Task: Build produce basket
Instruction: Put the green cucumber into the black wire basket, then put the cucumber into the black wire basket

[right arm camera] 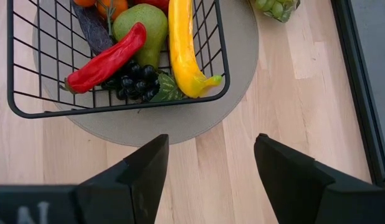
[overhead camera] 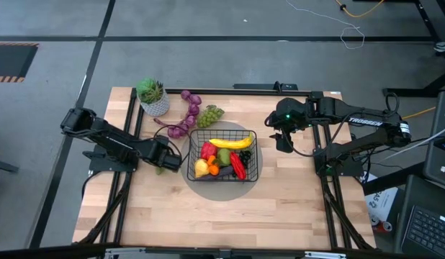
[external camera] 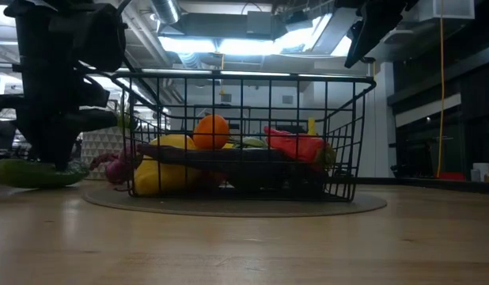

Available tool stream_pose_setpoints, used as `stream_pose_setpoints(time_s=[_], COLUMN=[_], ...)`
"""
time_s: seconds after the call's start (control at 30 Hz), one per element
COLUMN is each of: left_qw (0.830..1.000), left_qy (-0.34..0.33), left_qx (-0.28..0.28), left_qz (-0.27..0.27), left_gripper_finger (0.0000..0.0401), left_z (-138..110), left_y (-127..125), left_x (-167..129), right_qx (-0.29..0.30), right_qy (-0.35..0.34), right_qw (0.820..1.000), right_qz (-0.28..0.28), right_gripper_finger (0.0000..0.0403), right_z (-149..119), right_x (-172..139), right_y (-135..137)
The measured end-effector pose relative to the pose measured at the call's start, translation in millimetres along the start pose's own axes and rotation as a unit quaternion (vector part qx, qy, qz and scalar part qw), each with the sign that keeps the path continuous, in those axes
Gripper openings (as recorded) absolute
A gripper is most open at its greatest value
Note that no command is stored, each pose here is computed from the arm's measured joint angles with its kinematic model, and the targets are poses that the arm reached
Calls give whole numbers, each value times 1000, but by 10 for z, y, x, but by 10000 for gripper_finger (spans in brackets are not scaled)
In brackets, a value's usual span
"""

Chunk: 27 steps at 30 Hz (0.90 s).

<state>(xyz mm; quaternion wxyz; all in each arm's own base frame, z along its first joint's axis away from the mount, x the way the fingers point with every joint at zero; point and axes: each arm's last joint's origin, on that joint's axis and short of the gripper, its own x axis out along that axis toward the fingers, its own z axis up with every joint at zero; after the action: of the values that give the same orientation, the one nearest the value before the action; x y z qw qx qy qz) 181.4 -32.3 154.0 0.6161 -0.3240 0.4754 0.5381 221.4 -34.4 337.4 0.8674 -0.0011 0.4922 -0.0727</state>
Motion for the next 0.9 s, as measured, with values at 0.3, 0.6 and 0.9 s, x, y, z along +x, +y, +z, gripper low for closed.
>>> stream_pose_setpoints(time_s=[0.3, 0.6, 0.9], left_qw=[1000, 1000, 1000], left_qy=[-2, 8, 1], left_qx=[-2, -4, 12], left_qz=[-2, -7, -28], left_gripper_finger=[9, 2, 2], left_z=[3, 42, 90], left_y=[-3, -59, -152], left_x=[-7, -131, -348], right_qx=[0, 0, 0], right_qy=[0, 0, 0], right_qw=[1000, 1000, 1000], right_qz=[0, 0, 0], right_gripper_finger=[237, 237, 237], right_z=[0, 0, -1], right_x=[0, 0, 1], right_y=[0, 0, 0])
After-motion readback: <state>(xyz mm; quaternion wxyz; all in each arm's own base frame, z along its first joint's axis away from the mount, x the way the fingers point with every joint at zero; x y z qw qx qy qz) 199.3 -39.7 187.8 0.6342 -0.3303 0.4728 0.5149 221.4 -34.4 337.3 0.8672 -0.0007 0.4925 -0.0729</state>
